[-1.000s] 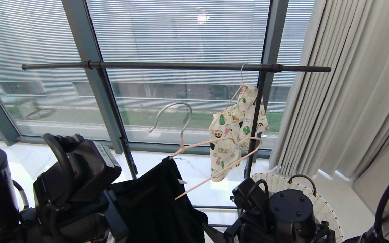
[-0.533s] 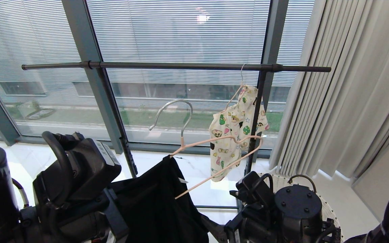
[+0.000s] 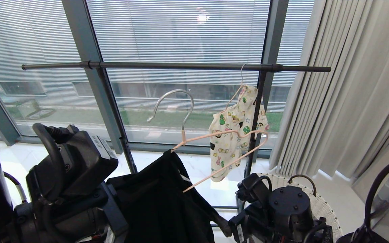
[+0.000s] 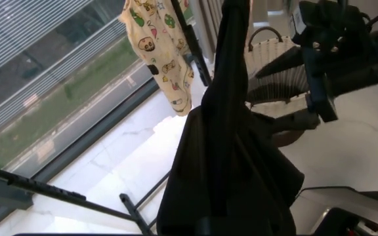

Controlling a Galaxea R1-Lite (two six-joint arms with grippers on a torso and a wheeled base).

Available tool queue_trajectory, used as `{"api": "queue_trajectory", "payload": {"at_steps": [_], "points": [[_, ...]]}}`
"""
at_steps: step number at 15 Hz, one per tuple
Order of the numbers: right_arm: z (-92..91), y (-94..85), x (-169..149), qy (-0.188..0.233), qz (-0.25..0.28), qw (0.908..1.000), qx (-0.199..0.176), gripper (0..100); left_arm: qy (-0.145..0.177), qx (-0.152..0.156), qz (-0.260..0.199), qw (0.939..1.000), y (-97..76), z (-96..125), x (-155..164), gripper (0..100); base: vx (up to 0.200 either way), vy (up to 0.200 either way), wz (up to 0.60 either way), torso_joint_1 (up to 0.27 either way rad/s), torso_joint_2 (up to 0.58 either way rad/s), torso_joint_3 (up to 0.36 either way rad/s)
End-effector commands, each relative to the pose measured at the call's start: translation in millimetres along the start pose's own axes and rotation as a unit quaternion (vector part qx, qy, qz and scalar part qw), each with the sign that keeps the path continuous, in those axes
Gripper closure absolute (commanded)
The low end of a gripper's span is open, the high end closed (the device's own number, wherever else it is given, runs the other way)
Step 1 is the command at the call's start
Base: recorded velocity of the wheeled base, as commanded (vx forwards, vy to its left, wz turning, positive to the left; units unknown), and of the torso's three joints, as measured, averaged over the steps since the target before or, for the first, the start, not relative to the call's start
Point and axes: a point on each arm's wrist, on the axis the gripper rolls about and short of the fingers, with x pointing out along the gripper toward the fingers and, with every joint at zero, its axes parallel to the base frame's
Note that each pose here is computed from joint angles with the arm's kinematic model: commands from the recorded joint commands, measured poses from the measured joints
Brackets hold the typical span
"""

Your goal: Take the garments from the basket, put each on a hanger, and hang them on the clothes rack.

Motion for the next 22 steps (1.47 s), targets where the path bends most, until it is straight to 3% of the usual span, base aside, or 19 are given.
{"api": "queue_trajectory", "payload": {"at_steps": [1, 3, 4, 5, 8, 11, 16, 20, 22], "points": [[3.2, -36.7, 5.8, -0.003, -0.074, 0.9972, 0.011, 0, 0.005, 0.000, 0.006, 1.0000, -0.3, -3.4, -2.1, 100, 0.000, 0.000, 0.00, 0.000, 0.00, 0.000], [11.9, -69.2, 6.2, -0.016, -0.135, 0.9906, 0.011, 0, 0.014, 0.000, 0.007, 0.9999, -2.2, -9.8, -4.1, 100, 0.000, 0.000, 0.00, 0.000, 0.00, 0.000], [15.3, -76.5, 6.3, -0.021, -0.146, 0.9889, 0.013, 0, 0.017, 0.000, 0.006, 0.9998, -2.8, -11.5, -4.1, 100, 0.000, 0.000, 0.00, 0.000, 0.00, 0.000], [29.2, -93.8, 5.6, -0.047, -0.172, 0.9837, 0.022, 0, 0.020, 0.000, 0.005, 0.9998, -3.8, -14.6, -5.9, 100, 0.000, 0.000, 0.00, 0.000, 0.00, 0.000], [47.4, -115.2, 1.1, -0.079, -0.205, 0.9755, 0.018, 0, 0.038, 0.002, -0.001, 0.9993, -7.2, -25.2, -6.5, 100, 0.000, 0.000, 0.00, 0.000, 0.00, 0.000], [63.0, -121.7, -7.5, -0.107, -0.216, 0.9704, 0.020, 0, 0.057, 0.003, -0.009, 0.9984, -11.0, -35.7, -6.5, 100, 0.000, 0.000, 0.00, 0.000, 0.00, 0.000], [97.6, -115.9, -43.5, -0.149, -0.196, 0.9688, 0.023, 0, 0.098, 0.000, -0.014, 0.9951, -12.8, -47.1, 7.3, 100, 0.000, 0.000, 0.00, 0.000, 0.00, 0.000], [112.3, -106.1, -76.1, -0.152, -0.150, 0.9768, 0.017, 0, 0.119, -0.007, -0.004, 0.9929, -8.7, -52.8, 13.7, 100, 0.000, 0.000, 0.00, 0.000, 0.00, 0.000], [110.3, -103.5, -82.8, -0.131, -0.122, 0.9838, 0.011, 0, 0.107, -0.007, -0.003, 0.9942, -8.3, -49.7, 15.7, 100, 0.000, 0.000, 0.00, 0.000, 0.00, 0.000]]}}
